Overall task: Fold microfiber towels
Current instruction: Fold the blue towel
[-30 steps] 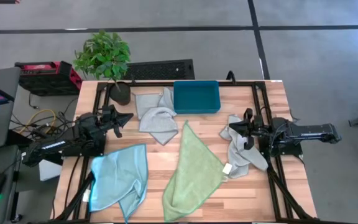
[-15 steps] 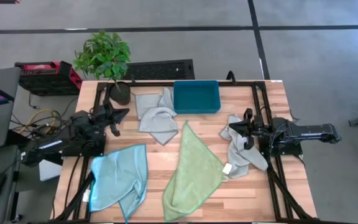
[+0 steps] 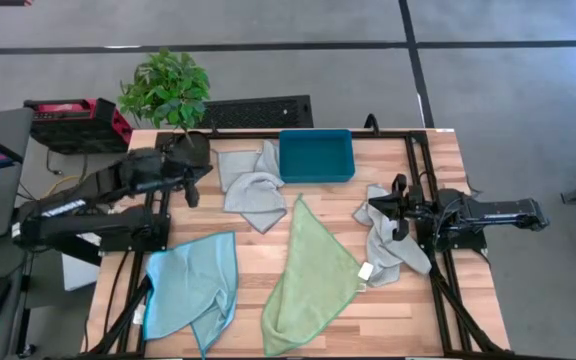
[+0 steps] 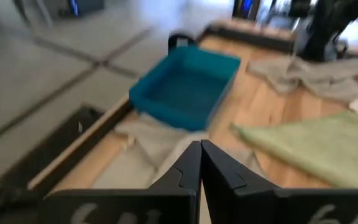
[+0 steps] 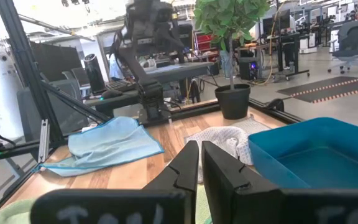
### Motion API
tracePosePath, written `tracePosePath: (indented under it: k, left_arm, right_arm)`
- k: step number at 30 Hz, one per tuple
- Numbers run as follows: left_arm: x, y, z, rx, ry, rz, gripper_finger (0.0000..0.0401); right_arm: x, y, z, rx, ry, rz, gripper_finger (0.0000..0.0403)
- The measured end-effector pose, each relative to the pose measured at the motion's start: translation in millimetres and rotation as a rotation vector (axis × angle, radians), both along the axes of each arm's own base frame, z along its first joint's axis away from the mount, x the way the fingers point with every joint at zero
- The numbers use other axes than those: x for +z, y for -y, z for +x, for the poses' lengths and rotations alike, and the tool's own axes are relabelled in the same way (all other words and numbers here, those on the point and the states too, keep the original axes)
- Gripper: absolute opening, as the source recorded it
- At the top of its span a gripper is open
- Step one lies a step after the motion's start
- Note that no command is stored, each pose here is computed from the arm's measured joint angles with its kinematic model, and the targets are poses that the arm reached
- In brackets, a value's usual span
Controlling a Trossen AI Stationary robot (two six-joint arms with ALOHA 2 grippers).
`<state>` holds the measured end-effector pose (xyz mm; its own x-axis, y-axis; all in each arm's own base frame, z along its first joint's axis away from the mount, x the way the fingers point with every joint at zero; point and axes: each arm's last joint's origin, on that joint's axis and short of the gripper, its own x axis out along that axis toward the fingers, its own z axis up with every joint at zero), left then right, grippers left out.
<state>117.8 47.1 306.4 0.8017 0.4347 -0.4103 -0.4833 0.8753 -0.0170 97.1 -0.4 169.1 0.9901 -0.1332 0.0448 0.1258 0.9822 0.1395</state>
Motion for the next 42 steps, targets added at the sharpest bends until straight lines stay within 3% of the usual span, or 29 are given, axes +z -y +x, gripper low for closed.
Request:
tracePosePath:
  k: [4,9,14,21,27,31,42]
  left_arm:
    - [15.2,1.4,10.8,-0.001,-0.142,-0.108,0.0]
    - [17.5,10.3,20.2,0.09,-0.287,-0.365,0.0]
    - [-2.1,26.6,35.4,0.186,-0.481,-0.568,0.0]
    - [-30.8,48.8,62.9,0.27,-0.702,-0.759,0.0]
    - [-46.2,55.2,78.1,0.313,-0.795,-0.858,0.0]
    - [-59.7,58.6,90.3,0.3,-0.871,-0.854,0.0]
    - [-114.8,69.7,144.8,0.098,-0.948,-0.884,0.0]
  right_arm:
    - [-0.1,0.0,0.0,0.0,-0.001,0.0,0.0045]
    - [-0.1,0.0,0.0,0.0,0.0,0.0,0.0045]
    - [0.0,0.0,0.0,0.0,0.0,0.0,0.0045]
    - [0.0,0.0,0.0,0.0,0.0,0.0,0.0045]
    - [-0.1,0.0,0.0,0.0,-0.001,0.0,0.0045]
    - [-0.1,0.0,0.0,0.0,0.0,0.0,0.0045]
    - [0.0,-0.1,0.0,0.003,0.0,0.0,0.0045]
